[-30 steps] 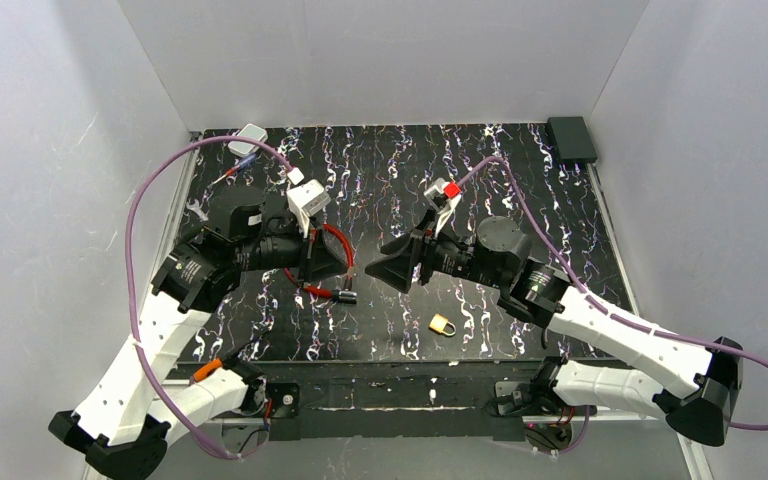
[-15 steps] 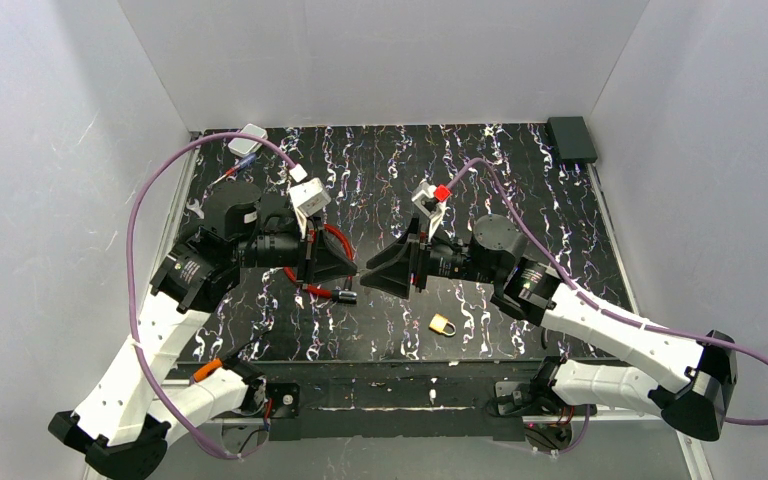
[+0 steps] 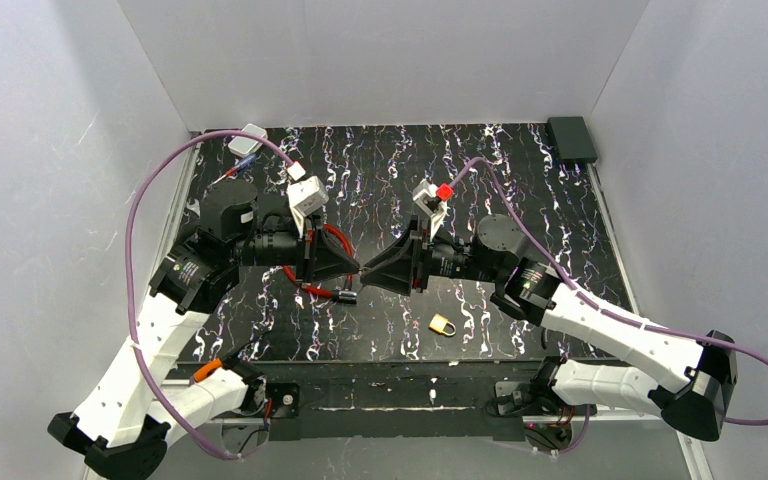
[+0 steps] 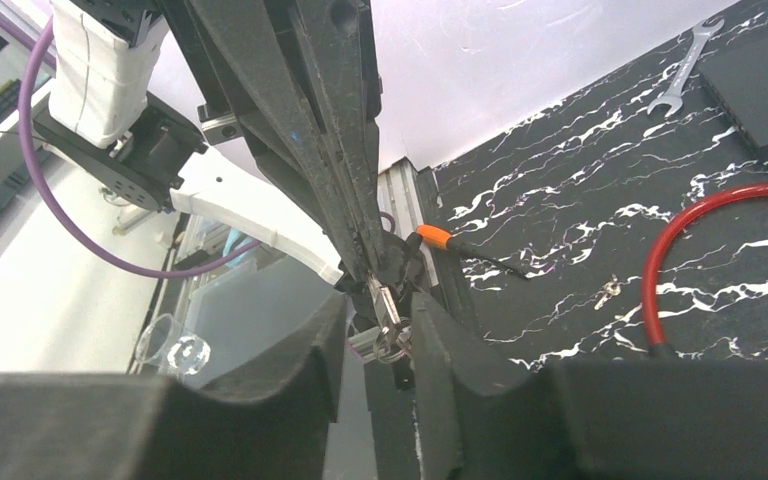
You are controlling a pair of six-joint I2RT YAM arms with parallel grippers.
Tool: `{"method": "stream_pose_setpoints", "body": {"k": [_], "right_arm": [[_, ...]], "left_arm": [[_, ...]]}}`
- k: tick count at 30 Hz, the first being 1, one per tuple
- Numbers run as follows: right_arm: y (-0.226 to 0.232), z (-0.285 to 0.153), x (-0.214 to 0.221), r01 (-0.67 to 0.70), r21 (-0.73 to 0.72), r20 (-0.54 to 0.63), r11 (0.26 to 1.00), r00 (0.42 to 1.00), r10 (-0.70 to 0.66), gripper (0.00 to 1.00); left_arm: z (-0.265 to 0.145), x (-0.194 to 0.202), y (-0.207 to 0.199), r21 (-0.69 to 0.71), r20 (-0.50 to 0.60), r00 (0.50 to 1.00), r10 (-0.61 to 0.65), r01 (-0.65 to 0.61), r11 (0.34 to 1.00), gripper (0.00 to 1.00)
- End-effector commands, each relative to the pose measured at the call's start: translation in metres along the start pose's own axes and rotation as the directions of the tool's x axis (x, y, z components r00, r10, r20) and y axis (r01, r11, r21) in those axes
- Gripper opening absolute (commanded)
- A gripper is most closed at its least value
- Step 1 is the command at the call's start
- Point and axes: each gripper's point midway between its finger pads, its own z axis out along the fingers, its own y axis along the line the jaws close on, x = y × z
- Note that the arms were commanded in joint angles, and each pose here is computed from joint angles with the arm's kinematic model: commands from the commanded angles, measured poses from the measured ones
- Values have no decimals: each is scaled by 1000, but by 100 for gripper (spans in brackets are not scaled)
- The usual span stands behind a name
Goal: Unlock with the key
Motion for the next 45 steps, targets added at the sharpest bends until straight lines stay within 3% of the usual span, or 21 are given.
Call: {"method": "stream_pose_setpoints", "body": {"k": [1, 5, 10, 12, 13, 14, 16, 18, 22, 27, 32, 34, 38, 41, 45], "right_arm": [[10, 1, -10, 31, -44, 35, 999, 999, -30, 26], [9, 1, -8, 26, -40, 31, 999, 999, -25, 1], [2, -1, -6, 30, -3, 31, 1000, 999, -30, 1], [0, -3, -6, 33, 8, 35, 999, 999, -33, 1], [-1, -4, -5, 35, 17, 35, 999, 999, -35, 1], [-1, -5, -6, 37, 22, 38, 999, 999, -38, 1], [-2, -7, -7, 38, 35, 41, 999, 998, -40, 1], [-4, -9, -6, 41, 47, 42, 998, 998, -43, 1], [-11, -11, -7, 56, 92, 40, 994, 997, -60, 1], [-29, -16, -16, 127, 199, 56, 972, 988, -141, 1], [-46, -20, -26, 302, 292, 26, 907, 946, -323, 1], [-56, -24, -26, 369, 341, -13, 865, 922, -388, 1], [-65, -32, -28, 481, 416, -48, 772, 859, -509, 1], [-65, -35, -28, 554, 433, -56, 711, 803, -593, 1], [-63, -33, -24, 592, 434, -61, 679, 772, -633, 1]], "left_arm": [[-3, -7, -9, 33, 28, 999, 21, -22, 999, 0], [-2, -7, -9, 35, 37, 999, 12, -13, 999, 0], [-2, -10, -5, 0, 68, 998, -1, 1, 1000, 1], [-4, -13, -2, -30, 85, 996, -17, 20, 999, 22], [-5, -14, 0, -52, 93, 995, -29, 34, 998, 43], [-6, -15, 2, -70, 102, 994, -45, 52, 996, 57], [-9, -20, 3, -100, 120, 990, -78, 91, 991, 77], [-13, -27, 3, -134, 144, 982, -123, 143, 981, 85], [-13, -32, 7, -161, 186, 938, -292, 323, 933, 86], [-7, -14, 32, -268, 239, 769, -593, 639, 721, 78], [18, -7, 32, -174, 212, 501, -839, 864, 472, 73], [24, -8, 36, -133, 229, 420, -878, 907, 399, 70], [28, -3, 47, -116, 287, 310, -906, 951, 288, 69], [31, 6, 56, -120, 311, 255, -916, 966, 229, 67], [40, 9, 63, -74, 310, 189, -932, 982, 175, 61]]}}
